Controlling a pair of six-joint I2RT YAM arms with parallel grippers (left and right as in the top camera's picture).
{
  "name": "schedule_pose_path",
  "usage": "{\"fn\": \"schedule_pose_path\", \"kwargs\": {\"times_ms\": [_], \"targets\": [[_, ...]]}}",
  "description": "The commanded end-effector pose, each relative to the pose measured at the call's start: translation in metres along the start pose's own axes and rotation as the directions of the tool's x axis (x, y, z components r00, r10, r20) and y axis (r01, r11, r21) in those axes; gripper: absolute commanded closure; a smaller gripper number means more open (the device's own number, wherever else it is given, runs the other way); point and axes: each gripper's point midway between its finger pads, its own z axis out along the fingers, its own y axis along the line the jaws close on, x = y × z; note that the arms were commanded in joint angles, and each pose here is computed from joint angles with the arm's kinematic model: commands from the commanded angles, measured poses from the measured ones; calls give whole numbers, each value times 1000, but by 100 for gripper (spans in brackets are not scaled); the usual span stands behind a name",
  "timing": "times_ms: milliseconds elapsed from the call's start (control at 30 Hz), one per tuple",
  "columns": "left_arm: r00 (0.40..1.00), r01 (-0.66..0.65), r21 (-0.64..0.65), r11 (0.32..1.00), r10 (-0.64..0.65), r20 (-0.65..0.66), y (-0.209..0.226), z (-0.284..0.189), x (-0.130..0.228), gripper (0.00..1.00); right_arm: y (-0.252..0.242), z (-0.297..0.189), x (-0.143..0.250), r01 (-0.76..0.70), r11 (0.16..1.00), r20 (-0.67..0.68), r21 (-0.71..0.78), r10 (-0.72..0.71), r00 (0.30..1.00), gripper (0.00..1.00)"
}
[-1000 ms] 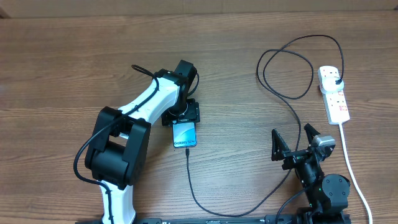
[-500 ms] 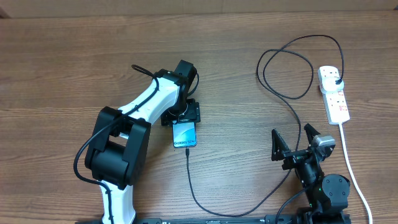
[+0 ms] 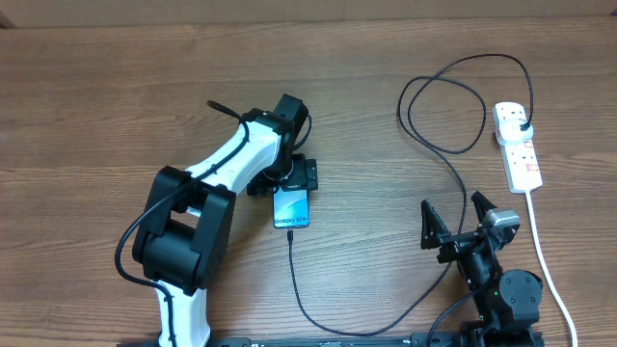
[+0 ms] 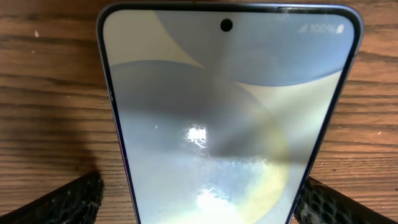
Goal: Plug charger to phone and switch on socket
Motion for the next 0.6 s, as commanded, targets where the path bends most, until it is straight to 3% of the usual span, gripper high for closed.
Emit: {"fn": "schedule_pose_path", "kwargs": {"times_ms": [0, 400, 567], "targets": [[997, -13, -13, 1000, 12, -76, 5, 23, 19, 0, 1, 0, -2, -3, 1000, 11, -2, 3, 1000, 0], [998, -17, -3, 1000, 17, -58, 2, 23, 14, 0, 1, 0, -2, -3, 1000, 11, -2, 3, 1000, 0], [997, -51, -2, 999, 51, -59, 2, 23, 15, 16, 1, 0, -2, -3, 1000, 11, -2, 3, 1000, 0]]}}
